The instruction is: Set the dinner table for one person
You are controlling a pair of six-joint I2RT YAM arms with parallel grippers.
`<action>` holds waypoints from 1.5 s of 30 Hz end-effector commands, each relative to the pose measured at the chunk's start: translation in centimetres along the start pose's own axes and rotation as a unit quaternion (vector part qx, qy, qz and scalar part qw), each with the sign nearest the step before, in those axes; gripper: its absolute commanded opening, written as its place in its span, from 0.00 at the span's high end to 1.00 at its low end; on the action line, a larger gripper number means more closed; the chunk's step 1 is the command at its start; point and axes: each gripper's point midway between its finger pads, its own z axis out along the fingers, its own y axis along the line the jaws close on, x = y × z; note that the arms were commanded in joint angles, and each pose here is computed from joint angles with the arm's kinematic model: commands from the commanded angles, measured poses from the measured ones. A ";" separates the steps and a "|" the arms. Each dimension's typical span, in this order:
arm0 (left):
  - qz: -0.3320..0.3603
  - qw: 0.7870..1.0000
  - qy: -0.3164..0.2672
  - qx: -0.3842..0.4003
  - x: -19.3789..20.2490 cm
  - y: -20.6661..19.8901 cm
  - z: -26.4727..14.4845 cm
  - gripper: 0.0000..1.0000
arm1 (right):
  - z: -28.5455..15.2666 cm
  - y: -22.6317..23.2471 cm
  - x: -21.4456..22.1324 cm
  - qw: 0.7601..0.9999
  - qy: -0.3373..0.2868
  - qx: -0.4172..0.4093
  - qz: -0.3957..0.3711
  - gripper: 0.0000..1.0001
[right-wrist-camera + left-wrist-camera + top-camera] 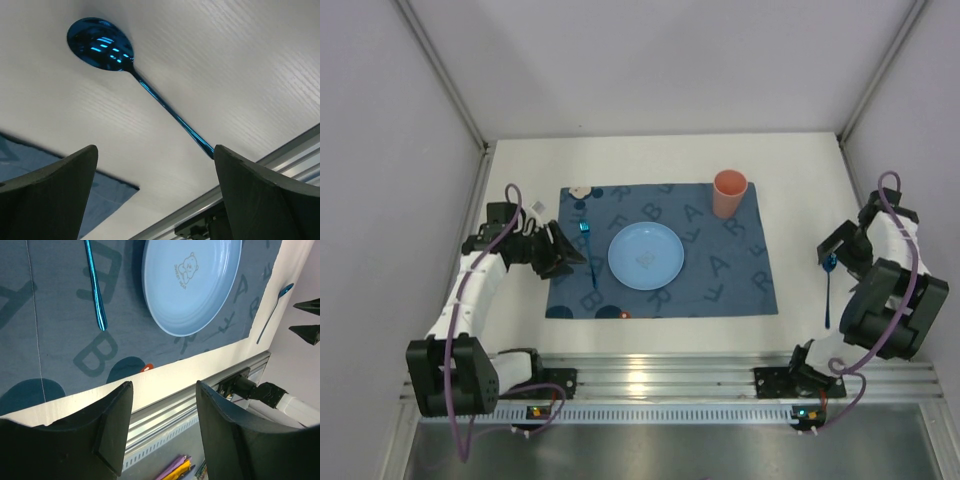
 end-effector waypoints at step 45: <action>-0.024 0.999 -0.031 -0.016 -1.5 1.2 1.3 0.46 | -8.4 18.2 4.9 0.948 -0.137 -0.156 -0.243 1.00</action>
